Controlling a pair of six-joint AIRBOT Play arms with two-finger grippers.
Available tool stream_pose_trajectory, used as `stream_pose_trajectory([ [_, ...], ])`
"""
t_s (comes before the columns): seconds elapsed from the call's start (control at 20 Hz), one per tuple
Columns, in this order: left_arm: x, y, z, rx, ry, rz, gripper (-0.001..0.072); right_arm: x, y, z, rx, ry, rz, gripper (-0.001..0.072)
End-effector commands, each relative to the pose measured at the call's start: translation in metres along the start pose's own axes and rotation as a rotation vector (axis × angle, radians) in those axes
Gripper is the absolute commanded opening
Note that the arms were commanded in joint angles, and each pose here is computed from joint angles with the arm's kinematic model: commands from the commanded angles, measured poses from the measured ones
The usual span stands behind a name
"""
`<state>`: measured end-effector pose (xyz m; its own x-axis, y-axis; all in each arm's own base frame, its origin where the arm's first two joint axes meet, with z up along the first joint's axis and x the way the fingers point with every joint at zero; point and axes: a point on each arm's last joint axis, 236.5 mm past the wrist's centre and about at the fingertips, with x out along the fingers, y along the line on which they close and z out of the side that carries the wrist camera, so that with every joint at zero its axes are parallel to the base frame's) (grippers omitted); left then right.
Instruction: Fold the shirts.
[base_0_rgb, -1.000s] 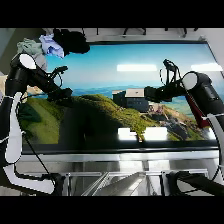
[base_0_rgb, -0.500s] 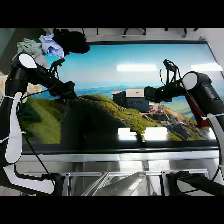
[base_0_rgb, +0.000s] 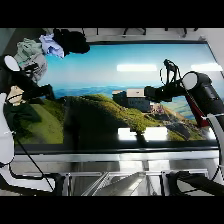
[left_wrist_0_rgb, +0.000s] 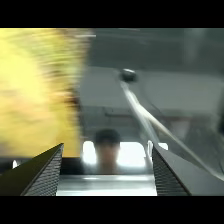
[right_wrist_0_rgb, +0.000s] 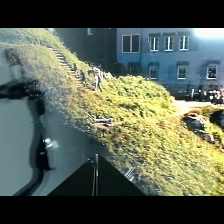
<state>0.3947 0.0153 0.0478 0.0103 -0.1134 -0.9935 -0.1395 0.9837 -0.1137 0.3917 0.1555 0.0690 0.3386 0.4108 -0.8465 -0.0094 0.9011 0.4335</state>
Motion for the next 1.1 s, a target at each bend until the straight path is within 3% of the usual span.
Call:
stream_pose_trajectory([
  [0.0, -0.013, 0.081, 0.005, -0.170, -0.055, 0.130, 0.0590, 0.000, 0.000, 0.000, 0.002, 0.000, 0.000, 0.0028],
  [0.25, -0.022, 0.199, -0.005, -0.421, -0.116, 0.238, 0.0607, 0.000, 0.000, -0.007, 0.004, 0.031, -0.002, 0.0028],
  [0.5, -0.002, 0.307, -0.032, -0.635, -0.143, 0.233, 0.0607, 0.001, 0.000, -0.006, 0.017, 0.028, 0.002, 0.0028],
  [0.75, 0.042, 0.355, -0.019, -0.691, -0.211, 0.178, 0.0607, 0.012, 0.000, -0.009, 0.127, 0.060, 0.010, 0.0028],
  [1.05, 0.107, 0.350, -0.005, -0.678, -0.145, 0.095, 0.0607, 0.025, 0.013, -0.015, 0.178, 0.111, 0.075, 0.0028],
])
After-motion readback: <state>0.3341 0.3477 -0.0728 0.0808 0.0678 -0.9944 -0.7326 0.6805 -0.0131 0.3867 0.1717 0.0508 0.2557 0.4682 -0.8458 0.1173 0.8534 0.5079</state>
